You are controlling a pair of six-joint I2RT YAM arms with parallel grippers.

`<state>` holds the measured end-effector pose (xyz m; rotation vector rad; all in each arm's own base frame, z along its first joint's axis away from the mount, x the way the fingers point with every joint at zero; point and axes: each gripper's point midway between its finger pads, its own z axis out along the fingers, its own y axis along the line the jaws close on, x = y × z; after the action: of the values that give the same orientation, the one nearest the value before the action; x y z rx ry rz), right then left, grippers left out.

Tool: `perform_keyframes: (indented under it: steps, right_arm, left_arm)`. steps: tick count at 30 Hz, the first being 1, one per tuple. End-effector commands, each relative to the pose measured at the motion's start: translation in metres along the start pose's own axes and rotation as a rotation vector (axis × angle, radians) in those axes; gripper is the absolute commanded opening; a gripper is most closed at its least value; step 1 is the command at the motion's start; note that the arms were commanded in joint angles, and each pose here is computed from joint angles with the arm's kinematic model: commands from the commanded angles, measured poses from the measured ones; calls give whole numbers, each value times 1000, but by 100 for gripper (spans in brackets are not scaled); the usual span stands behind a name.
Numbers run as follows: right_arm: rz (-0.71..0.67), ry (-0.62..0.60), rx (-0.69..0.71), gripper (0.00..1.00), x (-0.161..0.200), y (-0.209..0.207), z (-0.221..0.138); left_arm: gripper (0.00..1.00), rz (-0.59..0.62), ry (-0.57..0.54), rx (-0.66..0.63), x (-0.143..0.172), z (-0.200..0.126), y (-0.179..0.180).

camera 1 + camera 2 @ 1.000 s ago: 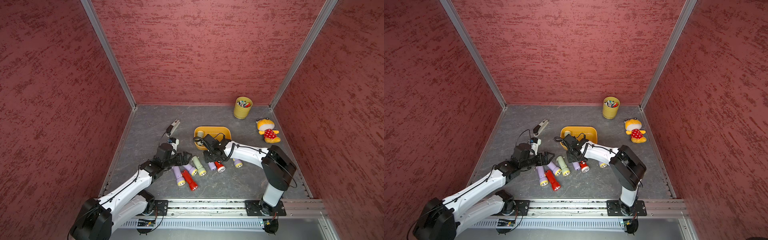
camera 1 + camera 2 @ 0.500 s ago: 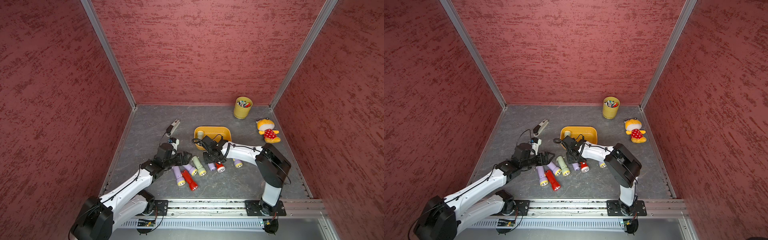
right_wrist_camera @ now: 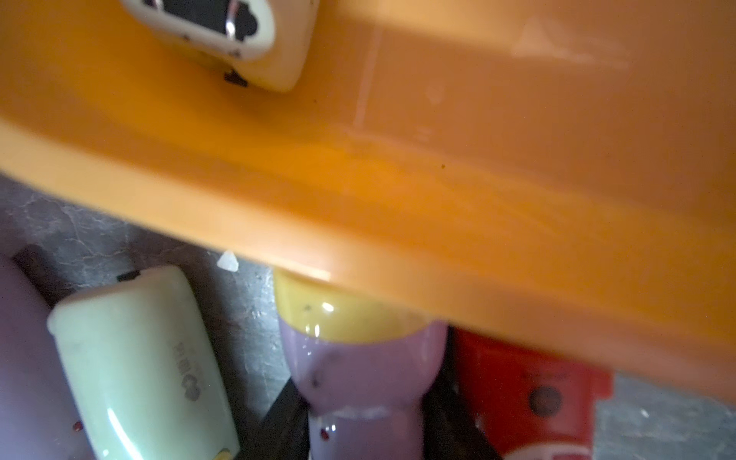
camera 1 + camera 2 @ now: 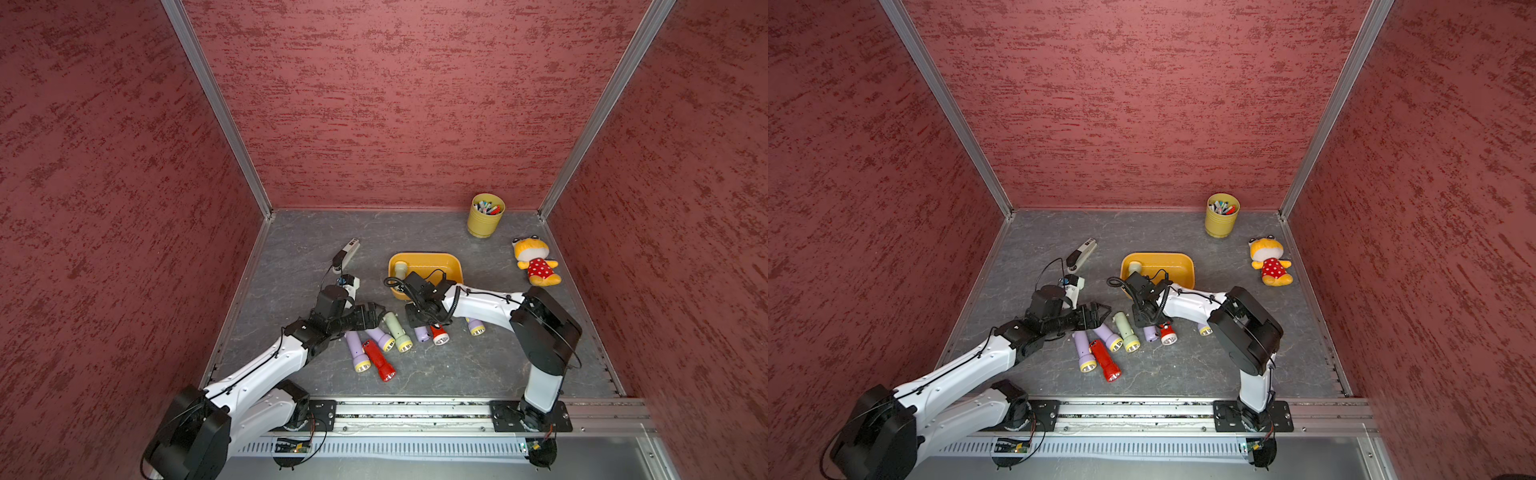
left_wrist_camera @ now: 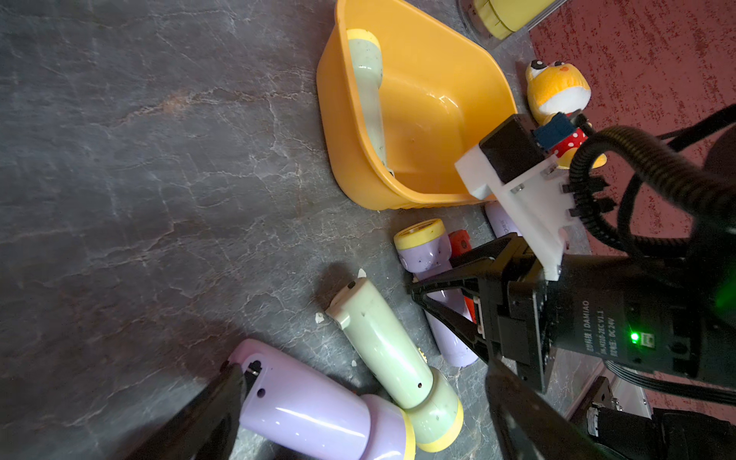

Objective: Put the flashlights into the storage boxes
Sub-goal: Pick up the flashlight from the center of the board.

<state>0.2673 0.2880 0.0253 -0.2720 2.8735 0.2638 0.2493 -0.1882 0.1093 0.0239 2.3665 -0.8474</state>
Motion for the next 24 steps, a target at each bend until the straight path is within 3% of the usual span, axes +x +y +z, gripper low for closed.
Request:
perform_keyframes:
  steps: [1, 12, 24]
  right_arm:
    - [27, -16, -2, 38, 0, -2, -1]
    - [122, -198, -164, 36, -27, 5, -66]
    - [218, -412, -446, 37, -99, 0, -113]
  left_arm:
    - [94, 14, -17, 26, -6, -1, -8]
    - [95, 14, -50, 62, -17, 3, -17]
    - [95, -33, -146, 115, -48, 5, -22]
